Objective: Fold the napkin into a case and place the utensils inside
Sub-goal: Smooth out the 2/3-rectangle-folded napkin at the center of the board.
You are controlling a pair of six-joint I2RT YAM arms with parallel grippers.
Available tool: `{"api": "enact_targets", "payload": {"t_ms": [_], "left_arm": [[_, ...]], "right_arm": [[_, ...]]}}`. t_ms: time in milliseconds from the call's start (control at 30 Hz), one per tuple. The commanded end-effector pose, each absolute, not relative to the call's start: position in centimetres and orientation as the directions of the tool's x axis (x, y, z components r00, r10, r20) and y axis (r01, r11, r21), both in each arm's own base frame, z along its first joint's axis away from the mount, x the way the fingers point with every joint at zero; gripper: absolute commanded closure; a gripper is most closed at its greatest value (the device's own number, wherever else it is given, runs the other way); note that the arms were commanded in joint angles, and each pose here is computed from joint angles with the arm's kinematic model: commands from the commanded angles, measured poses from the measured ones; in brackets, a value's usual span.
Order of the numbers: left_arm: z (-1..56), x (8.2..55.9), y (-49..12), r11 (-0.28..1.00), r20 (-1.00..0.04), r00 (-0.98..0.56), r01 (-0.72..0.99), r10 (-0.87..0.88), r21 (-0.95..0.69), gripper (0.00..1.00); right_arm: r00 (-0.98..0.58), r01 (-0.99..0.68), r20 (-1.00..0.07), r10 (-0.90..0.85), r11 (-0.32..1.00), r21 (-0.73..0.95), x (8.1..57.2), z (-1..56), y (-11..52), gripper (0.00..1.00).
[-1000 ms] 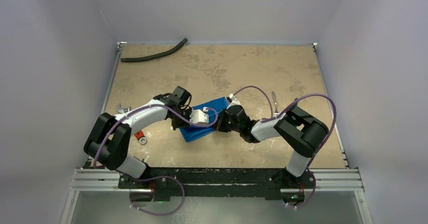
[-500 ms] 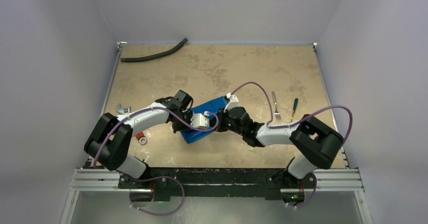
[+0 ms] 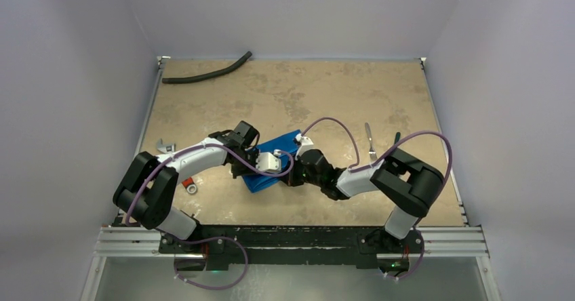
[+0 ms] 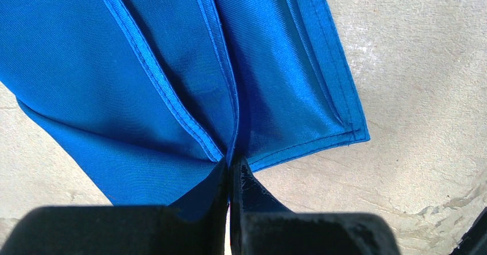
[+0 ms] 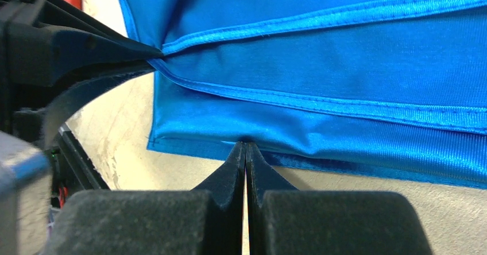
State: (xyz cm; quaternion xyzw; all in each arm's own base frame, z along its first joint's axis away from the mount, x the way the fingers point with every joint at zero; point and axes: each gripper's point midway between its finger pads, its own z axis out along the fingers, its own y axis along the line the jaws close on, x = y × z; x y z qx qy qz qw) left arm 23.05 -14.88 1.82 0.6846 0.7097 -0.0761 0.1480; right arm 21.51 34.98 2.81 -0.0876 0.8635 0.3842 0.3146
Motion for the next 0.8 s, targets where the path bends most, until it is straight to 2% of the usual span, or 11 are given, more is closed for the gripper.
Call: {"api": "enact_targets", "payload": {"t_ms": [0,100,233,400,633,767], "left_arm": [[3.5,24.0,-15.7,0.052,-0.349,-0.002,0.99,0.937,0.133,1.0],[4.4,24.5,-16.1,0.049,-0.361,0.007,0.988,0.932,0.145,1.0],[4.8,24.6,-16.1,0.042,-0.364,0.017,0.987,0.931,0.154,1.0],[4.0,23.7,-15.8,0.045,-0.36,0.005,0.991,0.933,0.13,1.0],[3.4,23.2,-15.2,0.053,-0.346,-0.007,0.991,0.938,0.123,1.0],[3.7,23.5,-15.0,0.053,-0.338,0.0,0.988,0.941,0.147,1.0]], "right_arm": [[-0.796,-0.394,-0.601,0.075,0.69,0.608,21.6,2.4,35.5,1.0],[-0.803,-0.399,-0.593,0.06,0.684,0.61,21.3,2.4,35.6,1.0],[-0.739,-0.477,-0.67,0.065,0.651,0.59,22.0,5.6,35.9,1.0],[-0.702,-0.538,-0.706,0.091,0.581,0.61,21.7,9.2,36.7,1.0],[-0.749,-0.515,-0.66,0.056,0.578,0.634,22.3,7.1,38.8,1.0],[-0.743,-0.524,-0.667,0.058,0.569,0.633,22.8,6.8,39.5,1.0]]}}
